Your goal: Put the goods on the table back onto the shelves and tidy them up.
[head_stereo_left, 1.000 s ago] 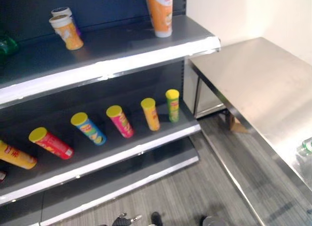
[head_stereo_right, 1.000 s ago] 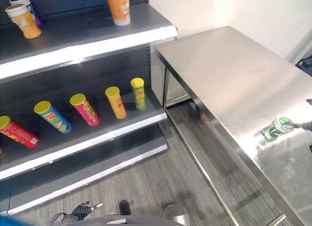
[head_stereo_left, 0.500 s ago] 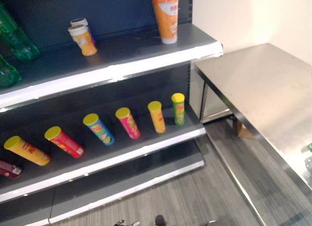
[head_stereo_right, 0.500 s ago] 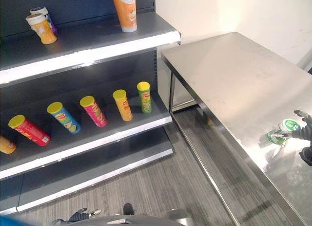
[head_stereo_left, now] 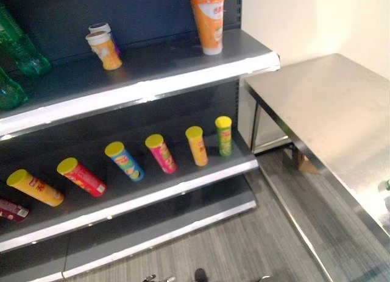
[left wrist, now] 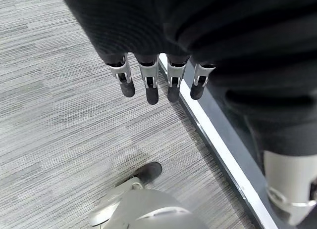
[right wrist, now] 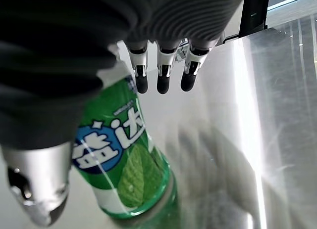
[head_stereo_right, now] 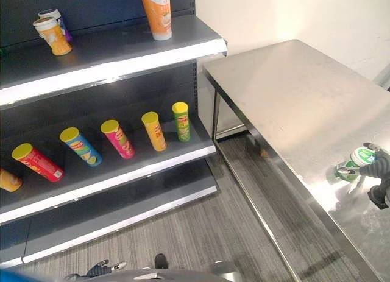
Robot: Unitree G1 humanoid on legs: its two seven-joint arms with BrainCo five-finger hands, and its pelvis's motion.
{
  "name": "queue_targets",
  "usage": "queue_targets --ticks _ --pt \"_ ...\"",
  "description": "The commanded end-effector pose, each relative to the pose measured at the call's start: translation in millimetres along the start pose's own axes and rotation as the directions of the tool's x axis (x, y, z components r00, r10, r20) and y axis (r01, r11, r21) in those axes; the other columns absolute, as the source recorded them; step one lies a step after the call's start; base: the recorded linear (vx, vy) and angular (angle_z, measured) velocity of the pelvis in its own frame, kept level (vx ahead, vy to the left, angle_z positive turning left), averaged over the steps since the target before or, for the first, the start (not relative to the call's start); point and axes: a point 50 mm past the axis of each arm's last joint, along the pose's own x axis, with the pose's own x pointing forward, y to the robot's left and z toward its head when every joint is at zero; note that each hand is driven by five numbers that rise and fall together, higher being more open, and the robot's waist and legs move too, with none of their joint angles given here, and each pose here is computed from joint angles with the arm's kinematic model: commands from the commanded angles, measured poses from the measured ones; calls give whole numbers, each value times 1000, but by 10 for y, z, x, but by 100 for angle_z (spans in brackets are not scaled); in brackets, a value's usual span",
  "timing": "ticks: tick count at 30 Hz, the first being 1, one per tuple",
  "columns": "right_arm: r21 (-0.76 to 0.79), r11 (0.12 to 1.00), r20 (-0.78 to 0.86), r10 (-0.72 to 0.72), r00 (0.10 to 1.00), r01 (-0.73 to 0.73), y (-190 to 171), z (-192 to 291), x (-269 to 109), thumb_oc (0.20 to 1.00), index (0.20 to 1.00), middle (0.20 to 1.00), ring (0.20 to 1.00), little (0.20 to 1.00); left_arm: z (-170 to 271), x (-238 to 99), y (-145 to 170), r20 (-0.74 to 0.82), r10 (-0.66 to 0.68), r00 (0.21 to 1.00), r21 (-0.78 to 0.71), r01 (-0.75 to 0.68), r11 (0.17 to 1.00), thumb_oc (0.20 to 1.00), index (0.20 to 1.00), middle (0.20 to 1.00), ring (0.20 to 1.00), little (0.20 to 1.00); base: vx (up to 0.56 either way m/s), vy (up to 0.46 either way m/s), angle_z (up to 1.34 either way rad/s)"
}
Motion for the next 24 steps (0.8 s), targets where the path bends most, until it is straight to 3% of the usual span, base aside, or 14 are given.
queue_targets --ticks 1,10,15,22,24 --pt "16 998 101 -59 993 58 -3 296 90 200 200 200 200 200 208 40 234 47 69 996 17 -70 997 1000 1000 1000 1000 1000 0 0 0" --pt "27 992 166 -123 978 120 -31 410 51 200 200 200 200 200 191 38 217 42 74 996 6 -74 997 1000 1000 1000 1000 1000 0 0 0" --pt "69 973 256 -230 939 219 -194 556 -45 200 200 200 200 200 201 36 221 48 82 996 -5 -81 997 1000 1000 1000 1000 1000 0 0 0" --pt "163 936 475 -351 807 311 -498 1024 -289 200 200 200 200 200 211 32 233 57 91 994 -25 -90 996 1000 1000 1000 1000 1000 -3 -6 0" --pt "196 931 610 -361 705 307 -589 1351 -453 200 200 200 200 200 227 30 228 68 90 994 -38 -87 995 1000 1000 1000 1000 1000 -25 -47 2"
